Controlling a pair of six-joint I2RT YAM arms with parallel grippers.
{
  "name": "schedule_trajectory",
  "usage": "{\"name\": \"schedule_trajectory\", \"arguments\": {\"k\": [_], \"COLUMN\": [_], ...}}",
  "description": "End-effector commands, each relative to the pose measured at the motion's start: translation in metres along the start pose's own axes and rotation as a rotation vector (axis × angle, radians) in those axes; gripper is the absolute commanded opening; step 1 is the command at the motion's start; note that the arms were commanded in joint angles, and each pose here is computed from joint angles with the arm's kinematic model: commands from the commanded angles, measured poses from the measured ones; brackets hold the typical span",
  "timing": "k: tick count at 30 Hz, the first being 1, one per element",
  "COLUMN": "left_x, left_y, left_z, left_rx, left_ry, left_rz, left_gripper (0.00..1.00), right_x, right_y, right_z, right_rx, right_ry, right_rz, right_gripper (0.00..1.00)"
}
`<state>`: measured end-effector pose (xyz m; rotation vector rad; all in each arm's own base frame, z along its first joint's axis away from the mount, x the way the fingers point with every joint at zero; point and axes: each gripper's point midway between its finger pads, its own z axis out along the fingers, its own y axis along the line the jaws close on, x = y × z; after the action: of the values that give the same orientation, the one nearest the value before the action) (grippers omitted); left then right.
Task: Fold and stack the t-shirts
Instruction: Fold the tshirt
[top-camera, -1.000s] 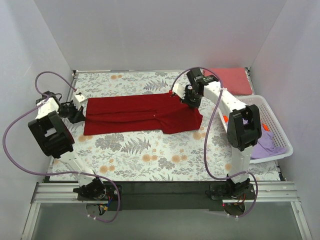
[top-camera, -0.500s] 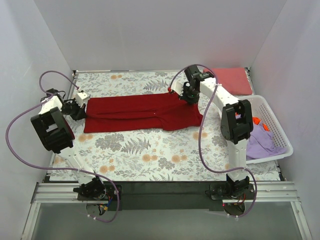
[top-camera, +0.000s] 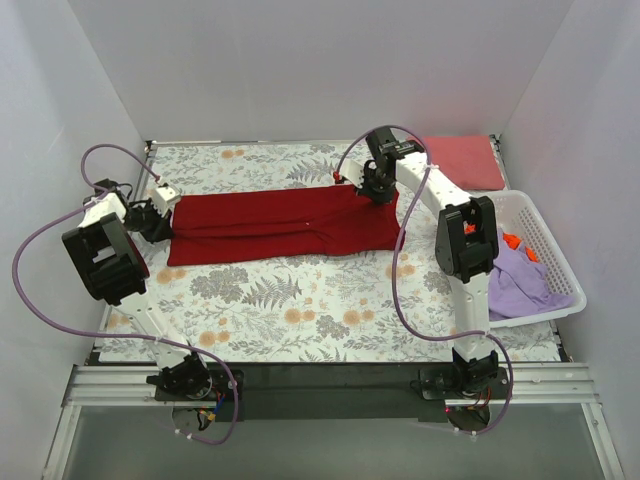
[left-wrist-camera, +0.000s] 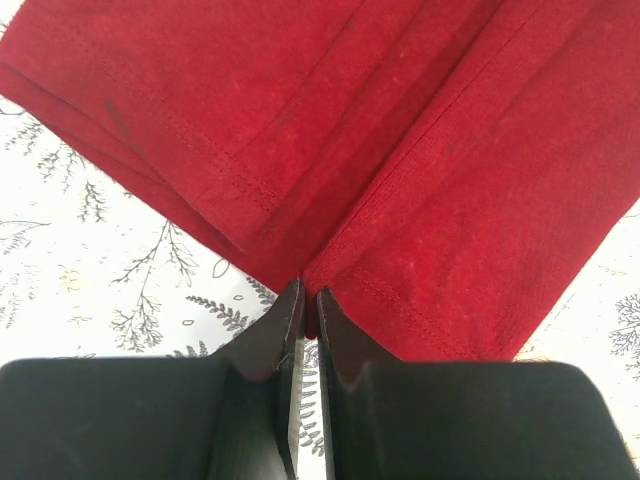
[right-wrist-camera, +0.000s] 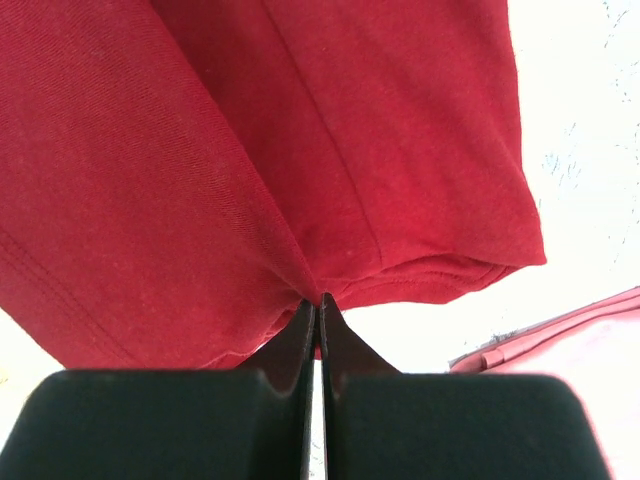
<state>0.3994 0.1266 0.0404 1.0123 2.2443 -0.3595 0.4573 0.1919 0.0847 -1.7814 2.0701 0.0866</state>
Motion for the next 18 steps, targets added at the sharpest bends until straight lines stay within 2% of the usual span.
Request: {"name": "schedule_trajectory", "arguments": {"k": [1,13,14,16,17,18], "left_x": [-0.004,0.003,0.002,-0.005,-0.008,-0.010], "left_y": [0.004,0.002,0.003,0.009,0.010,0.006], "left_z": [-0.003,0.001,0.000,-0.004,-0.006,-0.008], "left_rx": [-0.022,-0.024,-0.029,-0.047,-0.049,-0.027], "left_ry": [-0.005,0.010,0.008,-0.002,-0.009,-0.017], "left_rz": [0.026,-0.001,-0.011,-0.063,-0.085,-0.128], "left_gripper": [0.00,0.00,0.07,0.18,0.25,0.28], "right_x": [-0.002,-0.004,-0.005,-0.009,-0.010,-0.009], "right_y": [-0.016,-0.023,-0.024,-0.030,-0.031,-0.034], "right_z": [-0.005,0.004,0.004,-0.001,-0.004,-0.008], "right_rx": [0.030,0.037,0.042,0.063,0.072,0.082], "right_ry": [-0.001,0.000,0.001,-0.004,-0.011,-0.019], "right_rz": [-0.060,-0.059,-0.043,-0.026,0.014,0.041], "right_gripper": [0.01,0.01,0.02,0.14,0.28,0.34]}}
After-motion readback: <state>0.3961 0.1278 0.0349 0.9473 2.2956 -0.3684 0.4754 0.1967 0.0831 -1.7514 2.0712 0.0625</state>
